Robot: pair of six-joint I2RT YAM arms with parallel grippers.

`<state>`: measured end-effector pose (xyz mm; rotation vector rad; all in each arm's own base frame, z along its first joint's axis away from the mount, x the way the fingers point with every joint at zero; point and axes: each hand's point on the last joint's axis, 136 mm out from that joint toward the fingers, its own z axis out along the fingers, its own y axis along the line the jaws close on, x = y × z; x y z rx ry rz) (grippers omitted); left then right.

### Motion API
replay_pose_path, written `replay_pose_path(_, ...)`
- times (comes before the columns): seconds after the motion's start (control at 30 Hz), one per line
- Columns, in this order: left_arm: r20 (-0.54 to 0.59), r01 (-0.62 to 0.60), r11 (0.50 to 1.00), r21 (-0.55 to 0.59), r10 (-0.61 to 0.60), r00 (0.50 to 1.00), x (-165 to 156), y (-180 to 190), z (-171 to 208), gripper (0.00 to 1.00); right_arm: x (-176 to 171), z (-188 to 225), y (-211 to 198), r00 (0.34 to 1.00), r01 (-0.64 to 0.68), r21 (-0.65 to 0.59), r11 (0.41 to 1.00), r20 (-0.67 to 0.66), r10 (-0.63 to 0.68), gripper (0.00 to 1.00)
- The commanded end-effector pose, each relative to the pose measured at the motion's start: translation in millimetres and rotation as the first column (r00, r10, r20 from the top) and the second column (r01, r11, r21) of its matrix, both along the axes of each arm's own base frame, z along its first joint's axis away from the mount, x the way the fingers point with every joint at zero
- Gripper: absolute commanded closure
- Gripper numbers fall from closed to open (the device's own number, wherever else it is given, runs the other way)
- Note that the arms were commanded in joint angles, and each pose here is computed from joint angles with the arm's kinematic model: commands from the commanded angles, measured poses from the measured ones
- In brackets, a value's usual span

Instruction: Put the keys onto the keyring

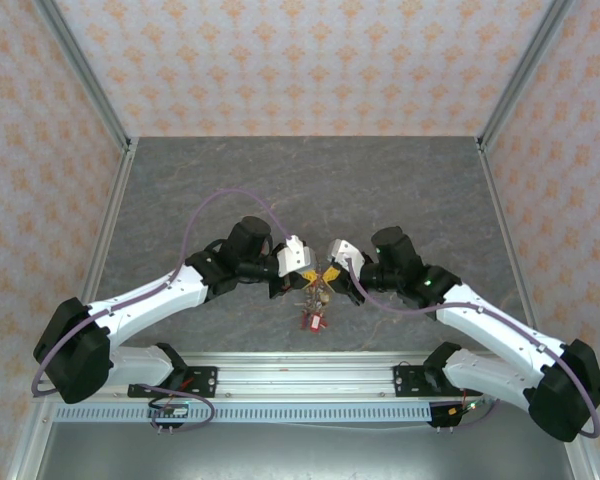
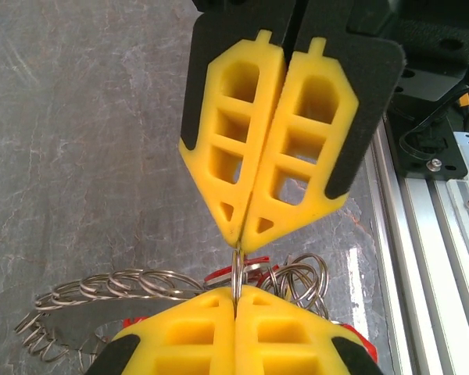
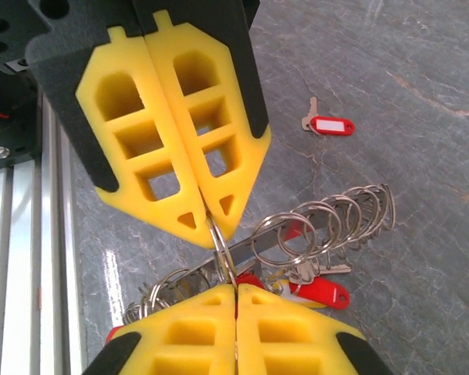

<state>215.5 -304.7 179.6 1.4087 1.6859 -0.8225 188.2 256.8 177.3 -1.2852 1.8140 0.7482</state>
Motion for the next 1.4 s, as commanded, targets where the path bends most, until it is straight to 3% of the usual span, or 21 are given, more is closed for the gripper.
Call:
replay_pose_path(0.0, 0.073, 0.016, 0.995, -0.095, -0.009, 0.997, 1.8, -7.8, 30.7, 1.0, 3.4, -1.4, -0.6, 0.999, 0.033, 0.012, 0.999, 0.012, -0.033, 0.96)
replay_pose_path(0.33, 0.089, -0.027, 0.993, -0.116, 0.038, 0.995, 7.5, -5.4, 31.3, 1.0, 4.0, -18.3, -13.3, 0.995, 0.097, -0.037, 0.995, -0.008, -0.098, 1.0)
replay_pose_path(0.4, 0.088, -0.031, 0.993, -0.116, 0.041, 0.995, 8.4, -5.4, 30.7, 1.0, 4.5, -13.0, -12.8, 0.995, 0.099, -0.023, 0.995, -0.003, -0.099, 0.92)
replay_pose_path(0.57, 0.079, -0.027, 0.994, -0.106, 0.036, 0.996, 8.3, -6.2, 27.1, 1.0, 3.0, 12.0, -9.6, 0.995, 0.085, 0.044, 0.995, 0.04, -0.087, 0.86)
replay_pose_path(0.77, 0.076, -0.023, 0.994, -0.103, 0.031, 0.997, 7.3, -6.1, 26.8, 1.0, -5.1, 30.5, 2.0, 0.996, -0.021, 0.097, 0.995, 0.092, 0.012, 0.76)
replay_pose_path(1.37, 0.08, -0.009, 0.994, -0.106, 0.017, 0.997, 2.1, -4.0, 32.0, 1.0, 11.5, 24.8, 10.7, 0.988, -0.026, 0.073, 0.997, 0.153, 0.015, 0.77)
